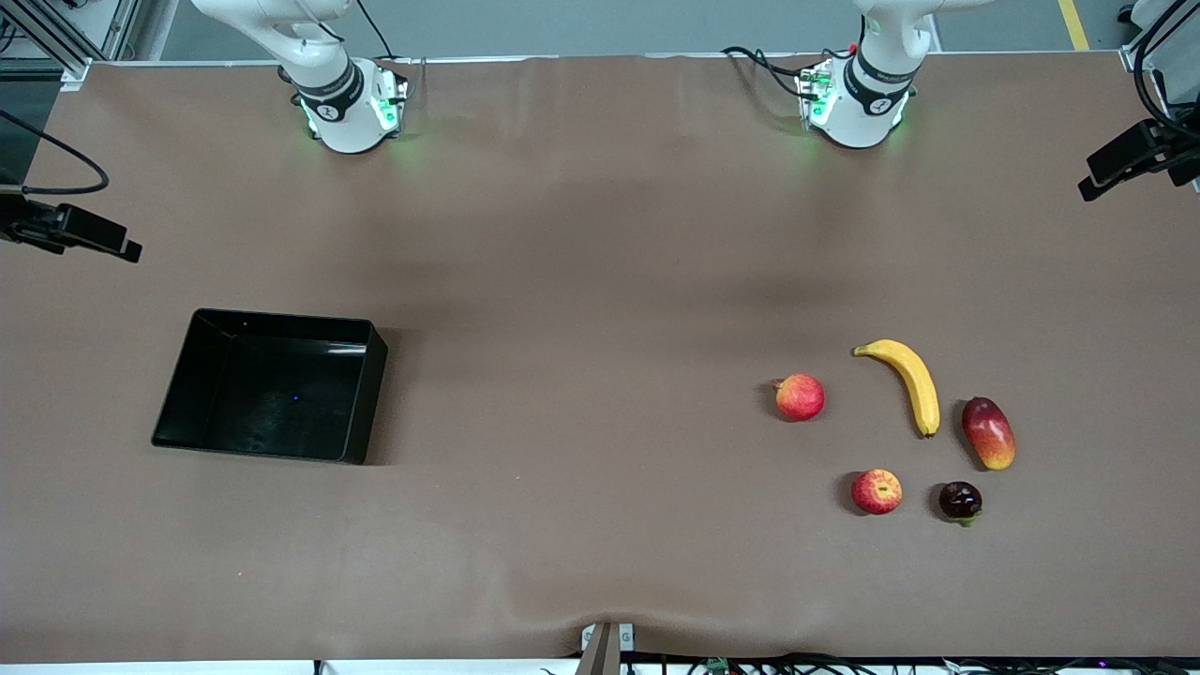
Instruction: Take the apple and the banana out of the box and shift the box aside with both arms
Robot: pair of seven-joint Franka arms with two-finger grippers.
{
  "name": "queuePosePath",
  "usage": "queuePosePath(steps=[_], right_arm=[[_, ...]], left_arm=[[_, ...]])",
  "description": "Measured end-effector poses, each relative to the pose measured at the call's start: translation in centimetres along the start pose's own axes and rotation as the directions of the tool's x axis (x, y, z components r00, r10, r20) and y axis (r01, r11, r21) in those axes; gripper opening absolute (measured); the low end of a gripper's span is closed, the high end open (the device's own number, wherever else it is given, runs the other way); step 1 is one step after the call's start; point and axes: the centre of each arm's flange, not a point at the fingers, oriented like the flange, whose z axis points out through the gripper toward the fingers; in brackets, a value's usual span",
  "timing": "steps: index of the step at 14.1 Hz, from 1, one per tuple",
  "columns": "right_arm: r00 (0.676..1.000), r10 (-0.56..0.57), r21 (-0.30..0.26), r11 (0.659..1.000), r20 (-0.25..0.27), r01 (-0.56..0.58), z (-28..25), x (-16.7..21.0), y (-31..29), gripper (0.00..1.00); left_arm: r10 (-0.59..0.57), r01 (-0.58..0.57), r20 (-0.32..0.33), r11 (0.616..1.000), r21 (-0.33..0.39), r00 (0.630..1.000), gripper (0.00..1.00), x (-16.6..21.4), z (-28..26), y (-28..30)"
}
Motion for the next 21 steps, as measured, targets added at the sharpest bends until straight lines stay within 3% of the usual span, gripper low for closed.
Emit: queuePosePath(steps=[7, 21], right_arm=[[1.0, -0.016, -0.038, 0.999, -0.017, 0.015, -0.8, -0.8, -0.6, 1.0], [0.998, -0.059, -0.045, 0.997, -0.014, 0.058, -0.5, -1.0, -3.0, 1.0]], left_arm=[[-0.004, 0.004, -0.002, 1.0, -0.001, 1.0, 1.0, 0.0, -0.1, -0.2], [-0.01, 0.01, -0.007, 1.0, -0.002, 1.0, 1.0, 0.0, -0.3, -0.6]])
